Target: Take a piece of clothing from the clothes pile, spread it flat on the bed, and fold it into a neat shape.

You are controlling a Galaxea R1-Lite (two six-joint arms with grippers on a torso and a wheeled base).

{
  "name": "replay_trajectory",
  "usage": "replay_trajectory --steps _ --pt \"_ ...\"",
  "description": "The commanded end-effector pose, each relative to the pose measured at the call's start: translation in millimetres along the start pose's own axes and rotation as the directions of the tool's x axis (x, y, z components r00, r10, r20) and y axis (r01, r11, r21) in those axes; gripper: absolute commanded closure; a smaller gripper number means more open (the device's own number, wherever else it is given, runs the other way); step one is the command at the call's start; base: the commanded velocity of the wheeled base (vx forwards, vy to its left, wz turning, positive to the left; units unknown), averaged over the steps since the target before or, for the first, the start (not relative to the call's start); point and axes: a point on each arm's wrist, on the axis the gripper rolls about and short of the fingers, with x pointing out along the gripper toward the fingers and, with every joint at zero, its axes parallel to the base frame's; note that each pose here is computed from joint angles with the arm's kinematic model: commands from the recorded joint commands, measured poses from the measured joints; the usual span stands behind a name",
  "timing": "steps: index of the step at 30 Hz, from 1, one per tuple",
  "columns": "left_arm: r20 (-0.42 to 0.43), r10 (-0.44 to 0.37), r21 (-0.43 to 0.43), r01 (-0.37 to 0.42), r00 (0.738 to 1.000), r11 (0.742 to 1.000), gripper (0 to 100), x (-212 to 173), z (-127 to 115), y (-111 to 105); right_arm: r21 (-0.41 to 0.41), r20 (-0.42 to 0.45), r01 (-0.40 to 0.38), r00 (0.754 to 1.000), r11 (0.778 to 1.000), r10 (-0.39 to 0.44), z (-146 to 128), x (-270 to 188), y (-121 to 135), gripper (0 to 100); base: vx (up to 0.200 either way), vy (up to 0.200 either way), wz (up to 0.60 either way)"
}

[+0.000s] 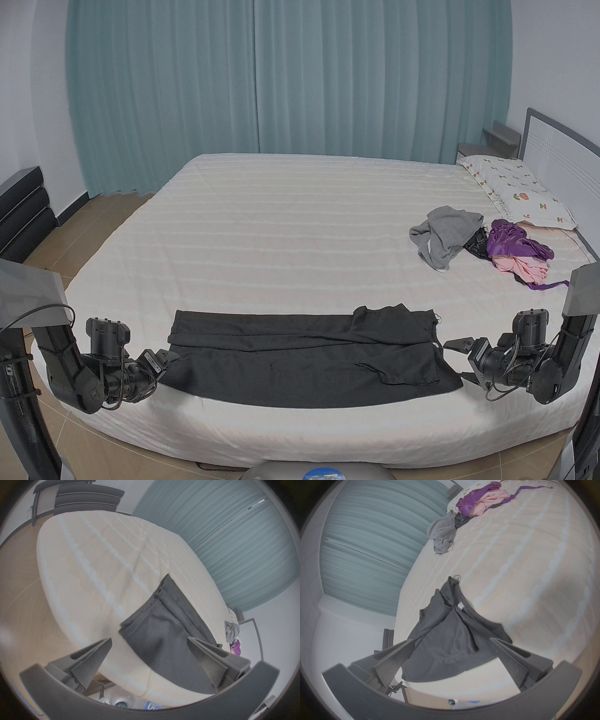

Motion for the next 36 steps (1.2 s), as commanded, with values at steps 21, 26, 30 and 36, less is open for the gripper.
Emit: replay_trajectory --steps 21,26,30,36 --pt "0.093 0.044 0.09 -0.053 0.995 0.995 0 46 -4 -15 -0.041 -0.083 0.032 0.996 0.999 -0.036 -25 7 0 0 0.0 0.0 0.0" --pt "0.102 0.051 0.098 -0.061 0.993 0.993 100 49 -6 -13 -0.078 -0.072 0.091 0.993 0.993 -0.097 -38 17 -2 0 0.0 0.0 0.0" --pt "0.124 0.049 0.085 -0.06 0.991 0.995 100 47 -3 -13 -0.107 -0.033 0.133 0.99 0.985 -0.137 -44 27 -5 0 0.0 0.0 0.0" --pt "0.121 0.055 0.08 -0.065 0.991 0.995 100 46 -4 -11 -0.137 -0.017 0.137 0.99 0.981 -0.14 -50 37 -1 0 0.0 0.0 0.0"
